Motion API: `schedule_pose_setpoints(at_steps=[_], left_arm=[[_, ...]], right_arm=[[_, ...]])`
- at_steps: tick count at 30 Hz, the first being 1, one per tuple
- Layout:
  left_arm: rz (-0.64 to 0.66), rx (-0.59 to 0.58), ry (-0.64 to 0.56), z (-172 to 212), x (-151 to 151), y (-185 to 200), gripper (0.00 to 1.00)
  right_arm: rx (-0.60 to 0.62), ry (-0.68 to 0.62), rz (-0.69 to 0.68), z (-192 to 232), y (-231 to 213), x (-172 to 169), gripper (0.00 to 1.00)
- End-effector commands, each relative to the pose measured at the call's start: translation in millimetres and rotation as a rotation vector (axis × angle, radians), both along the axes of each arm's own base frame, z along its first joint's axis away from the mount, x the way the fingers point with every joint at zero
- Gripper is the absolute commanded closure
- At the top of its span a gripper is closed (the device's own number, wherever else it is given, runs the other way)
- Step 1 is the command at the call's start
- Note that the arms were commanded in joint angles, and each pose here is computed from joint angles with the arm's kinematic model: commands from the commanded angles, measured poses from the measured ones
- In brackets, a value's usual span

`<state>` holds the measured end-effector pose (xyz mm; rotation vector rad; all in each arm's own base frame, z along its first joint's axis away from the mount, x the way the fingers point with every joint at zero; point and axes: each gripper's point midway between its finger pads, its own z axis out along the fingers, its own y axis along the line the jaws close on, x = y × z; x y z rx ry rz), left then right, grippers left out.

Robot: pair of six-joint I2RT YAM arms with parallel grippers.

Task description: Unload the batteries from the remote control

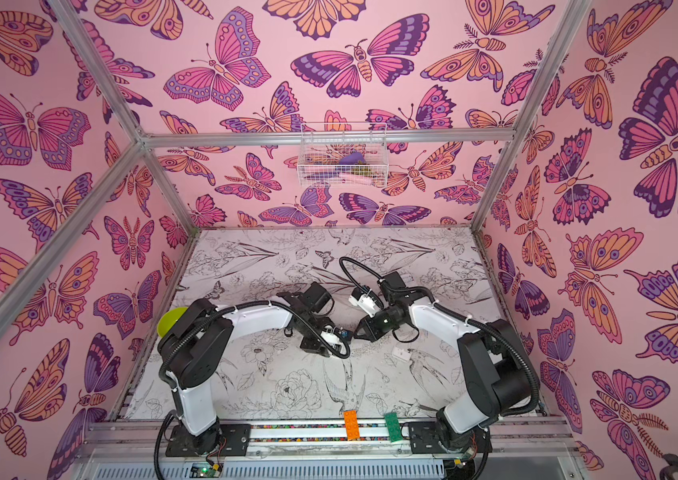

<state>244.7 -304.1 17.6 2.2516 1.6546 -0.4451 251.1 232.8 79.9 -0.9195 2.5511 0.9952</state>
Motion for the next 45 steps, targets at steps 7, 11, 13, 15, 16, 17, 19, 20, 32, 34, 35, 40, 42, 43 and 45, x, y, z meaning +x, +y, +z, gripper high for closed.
schedule_pose_setpoints(at_steps=[7,11,13,15,16,17,19,20,32,34,35,40,42,43,45], left_arm=[[-0.014,0.108,0.003,-24,-9,20,0.47],[-0.016,0.103,0.007,-23,-10,19,0.47],[-0.014,0.109,0.008,-25,-10,19,0.47],[-0.021,0.106,0.002,-23,-10,19,0.47],[-0.021,0.103,0.001,-23,-10,19,0.48],[-0.02,0.102,0.003,-23,-10,19,0.48],[-0.017,0.105,0.006,-24,-10,19,0.48],[-0.017,0.107,0.004,-24,-10,19,0.48],[-0.019,0.11,0.009,-26,-12,20,0.48],[-0.02,0.108,0.005,-24,-11,20,0.48],[-0.021,0.107,0.004,-24,-12,20,0.48],[-0.017,0.109,0.012,-26,-12,20,0.48],[-0.022,0.106,0.007,-24,-12,20,0.48],[-0.022,0.106,0.007,-24,-12,20,0.48],[-0.021,0.107,0.009,-25,-12,20,0.48]], right_arm=[[0.016,0.007,0.021,-1,8,1,1.0],[0.037,0.0,0.013,2,12,5,1.0],[0.037,0.0,0.015,3,13,6,1.0],[0.038,-0.004,0.017,4,13,6,1.0],[0.034,-0.005,0.018,3,12,6,1.0],[0.027,-0.002,0.02,1,12,5,1.0],[0.005,0.011,0.017,-5,9,5,1.0],[-0.001,0.012,0.015,-5,8,5,1.0],[-0.013,0.006,0.01,-6,7,4,1.0],[-0.01,0.0,0.01,-5,7,4,1.0],[-0.005,-0.008,0.008,-3,7,5,1.0],[-0.035,-0.045,-0.032,-7,3,12,1.0],[-0.042,-0.043,-0.038,-10,2,11,1.0],[-0.043,-0.043,-0.038,-10,2,11,1.0],[-0.045,-0.04,-0.025,-8,2,9,1.0]])
